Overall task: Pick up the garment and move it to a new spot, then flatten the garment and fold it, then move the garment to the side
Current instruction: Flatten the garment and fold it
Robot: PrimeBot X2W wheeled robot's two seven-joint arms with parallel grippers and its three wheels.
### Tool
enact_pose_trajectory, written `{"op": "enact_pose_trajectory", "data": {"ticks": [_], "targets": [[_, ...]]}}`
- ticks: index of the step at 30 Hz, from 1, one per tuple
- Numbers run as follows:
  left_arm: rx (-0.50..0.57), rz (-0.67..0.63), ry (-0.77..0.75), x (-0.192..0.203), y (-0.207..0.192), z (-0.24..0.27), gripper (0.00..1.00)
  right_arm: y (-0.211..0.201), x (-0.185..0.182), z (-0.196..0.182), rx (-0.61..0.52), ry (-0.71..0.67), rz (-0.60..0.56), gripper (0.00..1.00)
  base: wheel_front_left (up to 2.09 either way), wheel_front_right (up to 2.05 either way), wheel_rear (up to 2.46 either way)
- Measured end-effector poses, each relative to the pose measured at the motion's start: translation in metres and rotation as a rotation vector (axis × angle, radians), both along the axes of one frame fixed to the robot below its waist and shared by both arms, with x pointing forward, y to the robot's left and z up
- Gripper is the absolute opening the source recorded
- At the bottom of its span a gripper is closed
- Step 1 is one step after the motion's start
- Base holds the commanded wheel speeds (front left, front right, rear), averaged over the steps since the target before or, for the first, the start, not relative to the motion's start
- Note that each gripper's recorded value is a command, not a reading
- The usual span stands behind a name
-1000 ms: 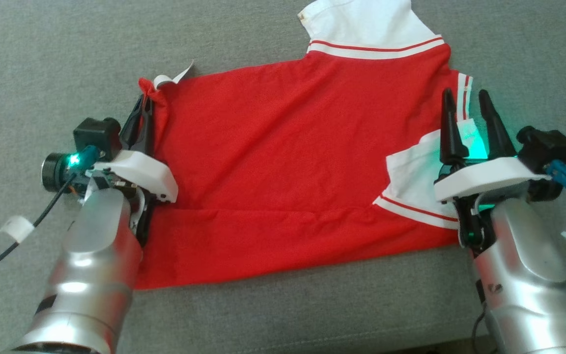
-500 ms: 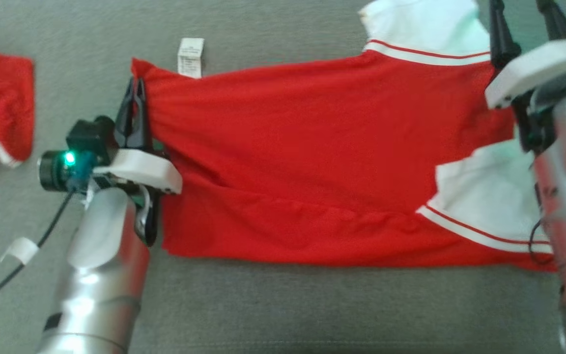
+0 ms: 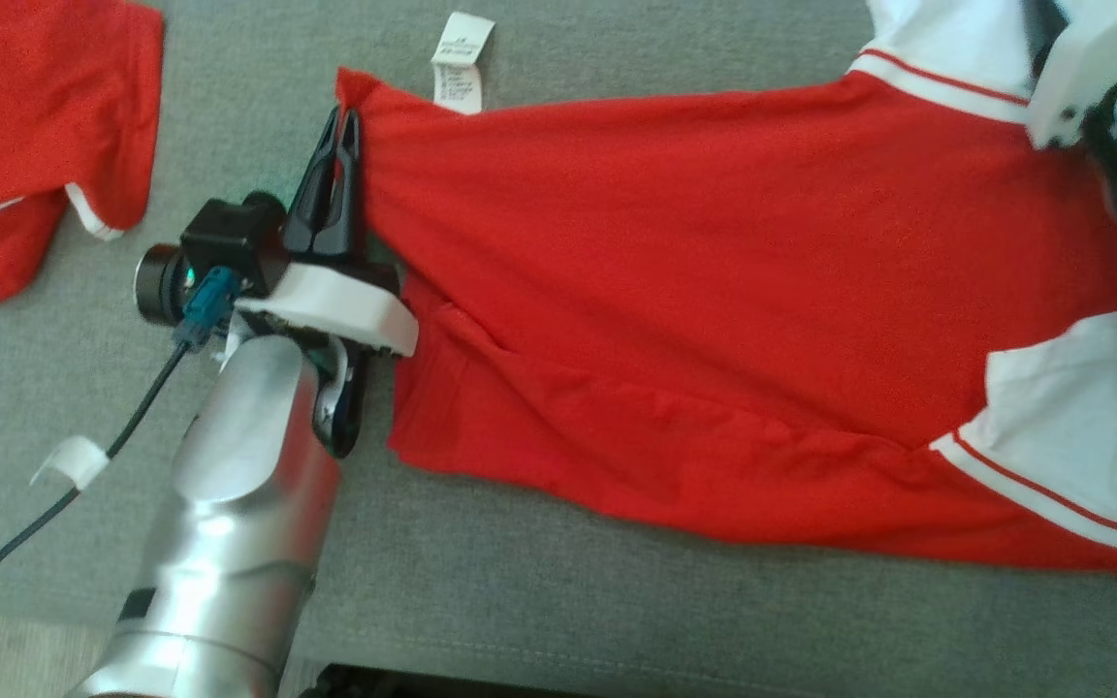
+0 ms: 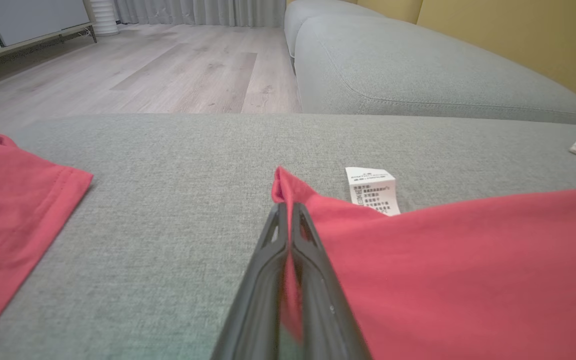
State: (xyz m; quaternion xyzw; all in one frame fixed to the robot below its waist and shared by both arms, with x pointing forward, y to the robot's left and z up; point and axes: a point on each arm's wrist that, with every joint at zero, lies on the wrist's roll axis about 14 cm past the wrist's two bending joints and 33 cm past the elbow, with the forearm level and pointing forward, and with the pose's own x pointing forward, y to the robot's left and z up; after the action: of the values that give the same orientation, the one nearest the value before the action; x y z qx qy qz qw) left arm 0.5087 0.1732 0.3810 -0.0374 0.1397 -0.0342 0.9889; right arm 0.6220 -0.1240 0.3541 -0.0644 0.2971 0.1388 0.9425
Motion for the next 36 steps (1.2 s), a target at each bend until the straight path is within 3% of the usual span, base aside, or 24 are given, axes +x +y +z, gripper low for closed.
{"op": "enact_pose_trajectory", "data": {"ticks": [2, 3, 4, 10, 18, 23, 29, 36], "targets": [[-0.003, 0.005, 0.002, 0.001, 0.0, -0.002, 0.0, 0.004, 0.007, -0.002, -0.021, 0.017, 0.016, 0.98, 0.0, 0.0, 0.0], [-0.005, 0.004, 0.005, 0.001, 0.0, -0.003, 0.0, 0.007, 0.01, -0.002, -0.018, 0.02, 0.018, 0.23, 0.0, 0.0, 0.0], [-0.007, 0.007, 0.007, 0.001, 0.0, -0.004, 0.0, 0.01, 0.013, 0.0, -0.012, 0.013, 0.022, 0.0, 0.0, 0.0, 0.0], [-0.018, 0.01, -0.031, 0.01, -0.005, 0.006, 0.0, 0.0, 0.017, 0.011, -0.008, -0.079, 0.011, 0.0, 0.0, 0.0, 0.0], [-0.046, 0.005, -0.177, 0.031, -0.014, 0.052, 0.0, -0.034, 0.033, 0.086, 0.083, -0.404, -0.093, 0.0, 0.0, 0.0, 0.0], [-0.059, -0.021, -0.232, 0.039, -0.025, 0.07, 0.0, -0.041, 0.027, 0.124, 0.137, -0.503, -0.136, 0.0, 0.0, 0.0, 0.0], [-0.071, -0.042, -0.23, 0.021, -0.034, 0.07, 0.0, -0.053, -0.01, 0.145, 0.237, -0.569, -0.193, 0.0, 0.0, 0.0, 0.0], [-0.076, -0.042, -0.222, -0.011, -0.033, 0.07, 0.0, -0.063, -0.089, 0.111, 0.341, -0.492, -0.257, 0.0, 0.0, 0.0, 0.0]]}}
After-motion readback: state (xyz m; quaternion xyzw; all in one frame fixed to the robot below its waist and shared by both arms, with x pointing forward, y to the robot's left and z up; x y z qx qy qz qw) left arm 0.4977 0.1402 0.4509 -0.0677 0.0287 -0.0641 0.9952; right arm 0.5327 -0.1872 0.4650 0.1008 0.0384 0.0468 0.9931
